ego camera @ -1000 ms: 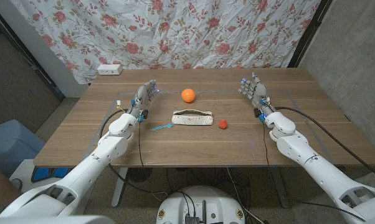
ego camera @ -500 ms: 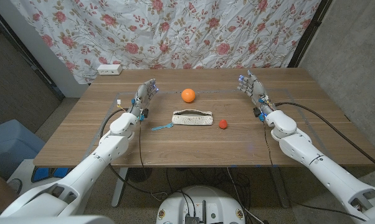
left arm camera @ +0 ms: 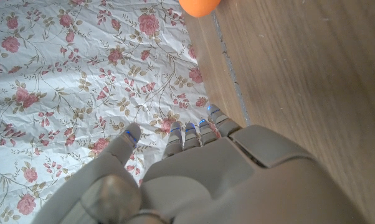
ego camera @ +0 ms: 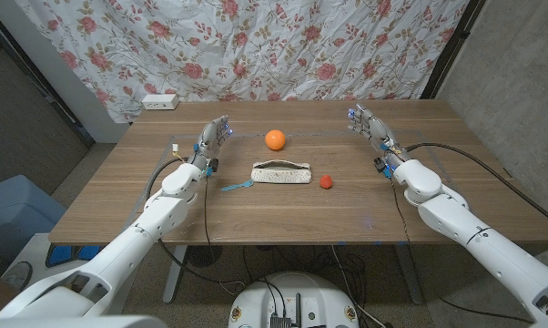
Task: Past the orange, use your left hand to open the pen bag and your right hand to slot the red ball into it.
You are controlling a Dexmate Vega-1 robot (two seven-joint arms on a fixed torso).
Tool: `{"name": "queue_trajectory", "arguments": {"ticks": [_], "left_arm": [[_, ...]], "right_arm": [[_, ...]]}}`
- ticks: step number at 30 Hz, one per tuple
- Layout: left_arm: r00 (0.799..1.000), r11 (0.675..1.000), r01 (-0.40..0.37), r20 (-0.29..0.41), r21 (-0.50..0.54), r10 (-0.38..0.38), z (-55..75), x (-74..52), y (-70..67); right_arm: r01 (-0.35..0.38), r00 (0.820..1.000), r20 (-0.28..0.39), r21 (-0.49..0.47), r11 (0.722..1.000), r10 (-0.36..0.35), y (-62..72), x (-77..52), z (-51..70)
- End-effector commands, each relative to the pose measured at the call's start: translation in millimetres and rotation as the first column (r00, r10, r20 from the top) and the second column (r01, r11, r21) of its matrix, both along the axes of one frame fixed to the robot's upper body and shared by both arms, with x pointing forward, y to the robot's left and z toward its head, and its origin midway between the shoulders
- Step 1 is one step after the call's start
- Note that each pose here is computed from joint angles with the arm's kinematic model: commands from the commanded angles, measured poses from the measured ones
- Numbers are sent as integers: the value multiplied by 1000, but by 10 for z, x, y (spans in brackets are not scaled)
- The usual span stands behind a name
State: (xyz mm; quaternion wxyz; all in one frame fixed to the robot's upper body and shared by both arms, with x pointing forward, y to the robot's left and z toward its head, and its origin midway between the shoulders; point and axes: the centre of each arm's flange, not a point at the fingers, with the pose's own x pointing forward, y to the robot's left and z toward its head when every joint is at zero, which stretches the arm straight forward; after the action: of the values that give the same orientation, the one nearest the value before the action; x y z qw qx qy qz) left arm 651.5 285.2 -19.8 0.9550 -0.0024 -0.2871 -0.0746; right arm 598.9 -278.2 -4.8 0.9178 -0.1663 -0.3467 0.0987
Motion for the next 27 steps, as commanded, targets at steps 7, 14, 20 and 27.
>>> {"name": "queue_trajectory", "arguments": {"ticks": [7, 14, 20, 27], "left_arm": [[1000, 1000, -19, 8, 13, 18, -1, -117, -67], [999, 999, -28, 19, 26, 27, 14, -163, -31], [1000, 998, -18, 7, 55, 18, 22, -199, 50], [1000, 1000, -8, 9, 29, 8, -3, -203, 89]], "right_arm": [[108, 991, 105, -205, 973, -88, -49, -290, 53], [144, 983, 150, -303, 942, -102, -2, -371, 65], [165, 978, 178, -341, 926, -109, 41, -401, 52], [205, 970, 209, -435, 877, -124, 86, -474, 70]]}}
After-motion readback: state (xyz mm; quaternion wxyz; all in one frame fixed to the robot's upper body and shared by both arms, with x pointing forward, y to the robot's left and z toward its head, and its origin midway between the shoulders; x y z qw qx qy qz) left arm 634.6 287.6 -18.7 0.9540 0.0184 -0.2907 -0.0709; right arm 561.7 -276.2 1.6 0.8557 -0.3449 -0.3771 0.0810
